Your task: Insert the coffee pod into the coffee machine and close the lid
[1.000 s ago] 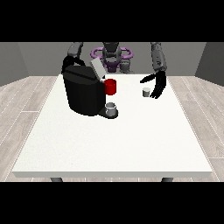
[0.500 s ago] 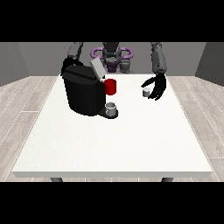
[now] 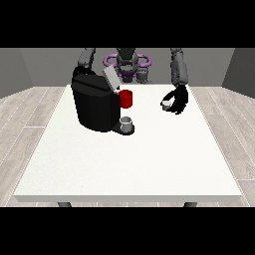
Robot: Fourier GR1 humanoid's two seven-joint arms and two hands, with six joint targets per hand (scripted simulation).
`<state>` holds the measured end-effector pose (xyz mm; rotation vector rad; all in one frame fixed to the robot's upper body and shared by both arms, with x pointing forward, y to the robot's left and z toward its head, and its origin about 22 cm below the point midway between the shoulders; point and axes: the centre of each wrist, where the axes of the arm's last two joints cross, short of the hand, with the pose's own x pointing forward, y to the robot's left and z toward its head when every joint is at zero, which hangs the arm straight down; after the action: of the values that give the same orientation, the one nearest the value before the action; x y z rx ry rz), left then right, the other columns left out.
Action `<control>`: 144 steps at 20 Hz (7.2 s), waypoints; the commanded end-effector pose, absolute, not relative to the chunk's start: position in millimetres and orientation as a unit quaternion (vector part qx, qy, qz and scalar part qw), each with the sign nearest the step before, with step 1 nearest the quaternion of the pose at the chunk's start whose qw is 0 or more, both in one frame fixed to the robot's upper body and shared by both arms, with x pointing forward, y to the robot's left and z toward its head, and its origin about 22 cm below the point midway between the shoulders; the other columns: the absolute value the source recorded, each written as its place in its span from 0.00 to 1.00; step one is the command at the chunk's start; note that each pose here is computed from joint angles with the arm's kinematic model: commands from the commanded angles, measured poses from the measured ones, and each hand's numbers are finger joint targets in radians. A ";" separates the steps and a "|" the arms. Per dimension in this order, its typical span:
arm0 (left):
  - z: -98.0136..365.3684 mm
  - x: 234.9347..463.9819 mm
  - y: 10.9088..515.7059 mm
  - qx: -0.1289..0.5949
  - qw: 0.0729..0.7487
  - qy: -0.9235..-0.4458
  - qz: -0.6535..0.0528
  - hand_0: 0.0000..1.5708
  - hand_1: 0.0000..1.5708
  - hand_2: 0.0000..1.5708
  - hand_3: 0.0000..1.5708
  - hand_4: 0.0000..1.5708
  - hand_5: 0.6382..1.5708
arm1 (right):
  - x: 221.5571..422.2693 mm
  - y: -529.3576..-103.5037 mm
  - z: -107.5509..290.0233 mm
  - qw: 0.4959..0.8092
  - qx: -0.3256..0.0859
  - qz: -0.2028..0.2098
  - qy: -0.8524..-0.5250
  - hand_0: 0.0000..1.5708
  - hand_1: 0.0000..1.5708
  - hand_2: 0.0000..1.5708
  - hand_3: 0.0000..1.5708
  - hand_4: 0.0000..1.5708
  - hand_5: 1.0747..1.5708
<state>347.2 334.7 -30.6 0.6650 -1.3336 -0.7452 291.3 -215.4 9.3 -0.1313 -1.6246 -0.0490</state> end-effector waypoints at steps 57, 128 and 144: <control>226.4 458.2 270.7 0.303 0.534 -0.709 -0.348 0.84 0.84 0.85 0.78 0.31 1.00 | 315.9 -216.2 33.1 0.650 -0.022 -0.009 -0.759 0.00 0.00 0.00 0.00 0.31 1.00; 207.1 460.7 224.2 0.291 0.519 -0.651 -0.471 0.00 0.00 0.00 0.00 0.00 1.00 | 310.5 -240.7 -2.4 0.684 -0.063 -0.062 -0.724 0.00 0.00 0.00 0.00 0.24 1.00; 54.0 420.1 227.5 0.014 0.668 -0.711 -0.220 0.00 0.00 0.00 0.00 0.00 1.00 | 256.5 -284.1 -56.8 0.745 -0.124 -0.133 -0.641 0.00 0.00 0.00 0.00 0.24 1.00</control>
<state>435.1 229.0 88.1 0.1563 -1.6336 -0.6062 268.4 -271.9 -45.7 -0.2331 -1.4681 -0.2508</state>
